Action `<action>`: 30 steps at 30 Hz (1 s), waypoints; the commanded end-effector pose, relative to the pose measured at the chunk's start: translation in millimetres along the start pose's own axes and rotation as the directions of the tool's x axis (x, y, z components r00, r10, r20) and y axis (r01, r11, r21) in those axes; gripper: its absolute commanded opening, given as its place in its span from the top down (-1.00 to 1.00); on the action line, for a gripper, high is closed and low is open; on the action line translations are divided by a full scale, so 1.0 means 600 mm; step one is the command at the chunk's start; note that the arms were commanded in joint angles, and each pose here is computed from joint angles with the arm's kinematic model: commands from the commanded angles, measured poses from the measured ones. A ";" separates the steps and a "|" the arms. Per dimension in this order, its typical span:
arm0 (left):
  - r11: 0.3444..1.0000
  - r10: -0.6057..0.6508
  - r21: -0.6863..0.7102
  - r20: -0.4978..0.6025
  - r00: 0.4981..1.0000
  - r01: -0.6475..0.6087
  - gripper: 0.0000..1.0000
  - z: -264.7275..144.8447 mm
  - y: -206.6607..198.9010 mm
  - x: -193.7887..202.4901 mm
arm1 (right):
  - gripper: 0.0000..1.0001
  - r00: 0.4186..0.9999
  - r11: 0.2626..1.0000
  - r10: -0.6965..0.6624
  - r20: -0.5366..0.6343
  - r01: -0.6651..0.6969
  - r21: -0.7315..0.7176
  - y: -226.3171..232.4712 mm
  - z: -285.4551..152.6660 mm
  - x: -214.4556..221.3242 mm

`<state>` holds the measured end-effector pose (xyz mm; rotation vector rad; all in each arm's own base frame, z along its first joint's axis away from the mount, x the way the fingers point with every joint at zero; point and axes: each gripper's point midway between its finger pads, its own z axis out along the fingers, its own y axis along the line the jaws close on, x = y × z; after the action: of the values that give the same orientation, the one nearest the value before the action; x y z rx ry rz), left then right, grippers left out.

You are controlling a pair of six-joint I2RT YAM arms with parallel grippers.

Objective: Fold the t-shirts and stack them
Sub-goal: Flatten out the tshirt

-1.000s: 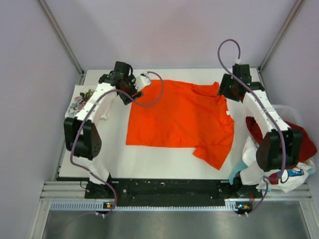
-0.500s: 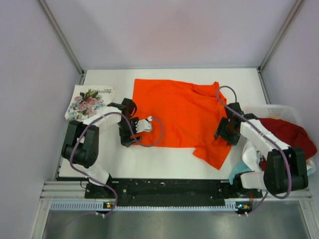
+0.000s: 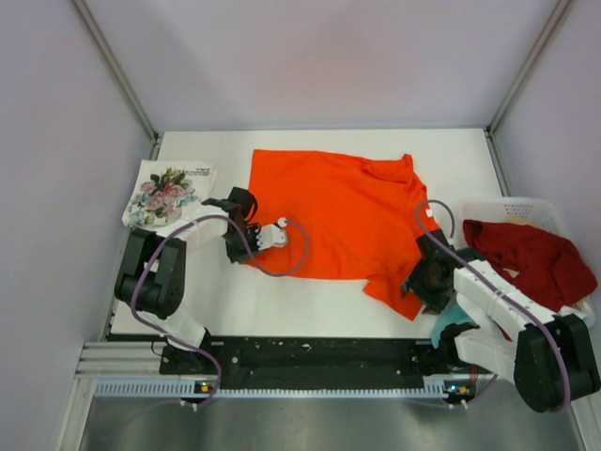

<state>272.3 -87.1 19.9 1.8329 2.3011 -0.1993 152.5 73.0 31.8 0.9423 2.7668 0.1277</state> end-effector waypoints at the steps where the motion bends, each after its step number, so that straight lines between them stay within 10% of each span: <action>1: 0.998 -0.021 -0.063 0.034 0.999 0.023 1.00 -0.020 0.008 -0.010 | -0.23 0.996 0.995 0.075 -0.048 -0.072 0.074 -0.028 0.039 0.031; 5: 0.994 -0.058 -0.091 0.011 0.998 0.059 1.00 -0.032 0.015 -0.003 | -0.05 0.998 0.997 0.056 -0.024 -0.054 0.056 -0.024 0.044 0.025; 10: 0.987 -0.126 -0.094 0.016 0.992 0.127 1.00 -0.060 0.018 -0.009 | 1.00 0.997 0.998 0.050 -0.055 -0.052 -0.021 -0.001 0.060 0.034; 30: 0.917 -0.272 -0.314 -0.041 0.962 0.246 1.00 -0.315 -0.021 0.038 | 1.00 0.862 0.901 -0.006 0.508 0.225 -0.371 0.095 -0.361 -0.142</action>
<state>244.4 -41.3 166.9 1.5108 2.4279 0.1086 206.2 72.4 258.5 0.6116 2.1642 0.4580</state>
